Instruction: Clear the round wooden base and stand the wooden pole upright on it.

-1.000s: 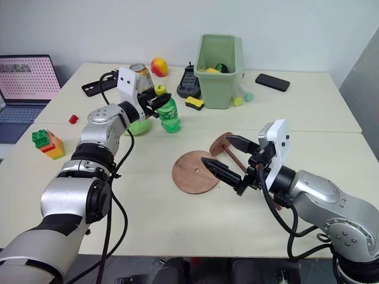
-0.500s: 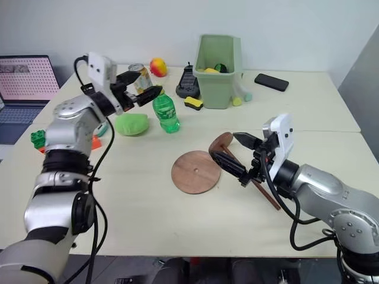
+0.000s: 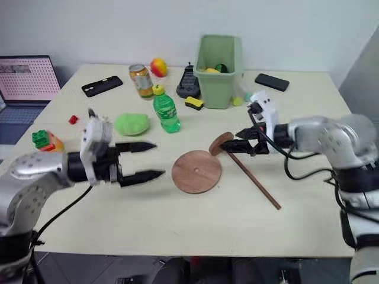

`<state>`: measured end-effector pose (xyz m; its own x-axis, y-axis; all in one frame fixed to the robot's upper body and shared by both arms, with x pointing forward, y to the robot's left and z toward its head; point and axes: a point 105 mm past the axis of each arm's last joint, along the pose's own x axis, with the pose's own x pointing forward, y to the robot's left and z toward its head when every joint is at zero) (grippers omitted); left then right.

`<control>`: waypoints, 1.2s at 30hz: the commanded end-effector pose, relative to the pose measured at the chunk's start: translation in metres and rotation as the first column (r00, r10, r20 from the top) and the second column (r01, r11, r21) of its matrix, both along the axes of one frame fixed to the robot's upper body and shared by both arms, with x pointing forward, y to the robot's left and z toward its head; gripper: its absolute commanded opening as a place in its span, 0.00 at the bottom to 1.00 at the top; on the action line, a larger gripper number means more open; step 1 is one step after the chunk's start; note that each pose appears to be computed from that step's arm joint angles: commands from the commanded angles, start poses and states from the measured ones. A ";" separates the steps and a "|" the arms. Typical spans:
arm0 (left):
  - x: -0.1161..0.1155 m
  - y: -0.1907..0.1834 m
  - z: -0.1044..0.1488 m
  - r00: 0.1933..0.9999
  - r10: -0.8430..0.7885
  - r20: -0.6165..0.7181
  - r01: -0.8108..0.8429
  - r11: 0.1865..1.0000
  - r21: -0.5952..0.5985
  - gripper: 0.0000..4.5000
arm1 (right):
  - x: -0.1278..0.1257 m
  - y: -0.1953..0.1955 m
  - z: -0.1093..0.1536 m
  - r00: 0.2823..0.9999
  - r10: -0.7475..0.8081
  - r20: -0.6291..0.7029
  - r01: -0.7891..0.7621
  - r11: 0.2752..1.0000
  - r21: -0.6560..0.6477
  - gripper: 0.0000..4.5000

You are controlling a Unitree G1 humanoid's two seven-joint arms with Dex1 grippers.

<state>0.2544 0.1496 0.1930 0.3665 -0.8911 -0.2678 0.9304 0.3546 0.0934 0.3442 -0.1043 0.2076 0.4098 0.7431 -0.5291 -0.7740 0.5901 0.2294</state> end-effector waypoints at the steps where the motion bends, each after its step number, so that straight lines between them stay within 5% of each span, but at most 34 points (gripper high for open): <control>1: -0.015 -0.014 0.008 0.996 -0.072 0.043 0.072 0.997 0.001 0.99 | 0.010 -0.001 -0.011 0.996 -0.011 -0.085 0.005 0.998 -0.067 1.00; 11: -0.016 -0.011 0.003 0.999 -0.033 0.034 0.033 0.999 0.001 0.99 | 0.046 -0.003 -0.039 0.995 -0.033 -0.095 0.012 0.978 -0.210 1.00; 18: -0.018 -0.009 0.002 0.999 -0.042 -0.004 0.042 0.999 0.012 0.99 | 0.042 0.015 -0.044 0.977 0.030 -0.209 -0.067 0.983 -0.169 1.00; 36: -0.017 -0.023 -0.002 0.995 -0.097 -0.023 0.096 0.995 -0.008 1.00 | 0.057 -0.001 -0.048 0.979 -0.020 -0.205 -0.020 0.982 -0.189 0.13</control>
